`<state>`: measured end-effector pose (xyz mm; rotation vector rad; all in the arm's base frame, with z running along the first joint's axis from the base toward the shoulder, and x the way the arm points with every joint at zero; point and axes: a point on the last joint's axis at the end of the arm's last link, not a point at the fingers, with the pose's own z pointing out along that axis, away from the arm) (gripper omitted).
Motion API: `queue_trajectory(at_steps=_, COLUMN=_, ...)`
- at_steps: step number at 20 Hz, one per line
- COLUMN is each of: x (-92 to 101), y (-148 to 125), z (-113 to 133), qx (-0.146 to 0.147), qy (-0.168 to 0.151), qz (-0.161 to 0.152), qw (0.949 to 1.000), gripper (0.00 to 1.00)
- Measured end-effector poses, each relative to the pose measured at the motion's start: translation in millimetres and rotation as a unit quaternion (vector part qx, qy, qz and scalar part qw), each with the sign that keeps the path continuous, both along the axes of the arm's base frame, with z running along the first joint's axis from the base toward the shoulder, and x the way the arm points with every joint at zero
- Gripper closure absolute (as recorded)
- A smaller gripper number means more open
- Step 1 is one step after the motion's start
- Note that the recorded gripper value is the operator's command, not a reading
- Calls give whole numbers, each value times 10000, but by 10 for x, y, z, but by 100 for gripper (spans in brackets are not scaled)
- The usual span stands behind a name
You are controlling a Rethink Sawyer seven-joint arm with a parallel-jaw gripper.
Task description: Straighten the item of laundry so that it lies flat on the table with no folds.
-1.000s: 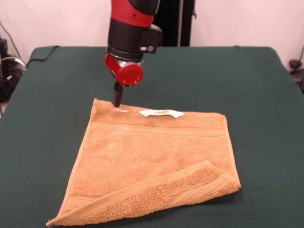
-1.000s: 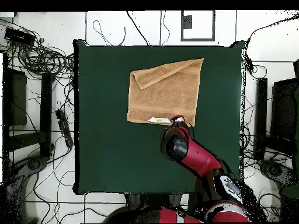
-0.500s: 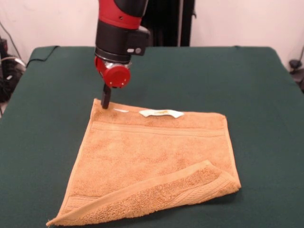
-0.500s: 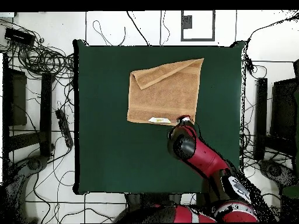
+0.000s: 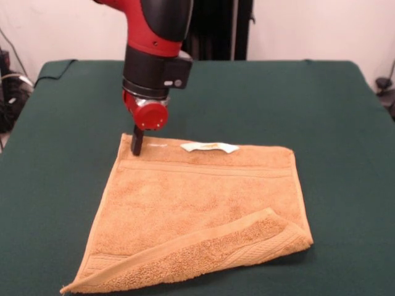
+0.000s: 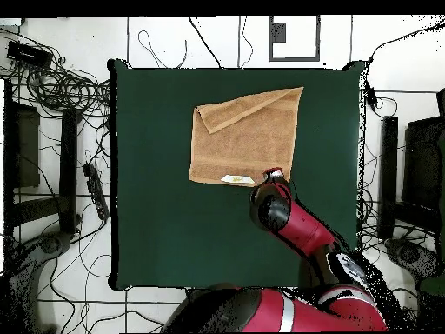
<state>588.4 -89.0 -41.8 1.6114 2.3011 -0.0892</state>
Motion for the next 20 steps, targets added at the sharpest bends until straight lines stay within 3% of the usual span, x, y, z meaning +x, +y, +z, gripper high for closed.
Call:
queue_trajectory(at_steps=8, x=135, y=-29, z=-11, qx=-18, qy=-105, qz=-48, qw=9999, gripper=100)
queue_trajectory(at_steps=20, x=493, y=-104, z=104, qx=-82, qy=-438, qz=-156, qw=9989, gripper=100)
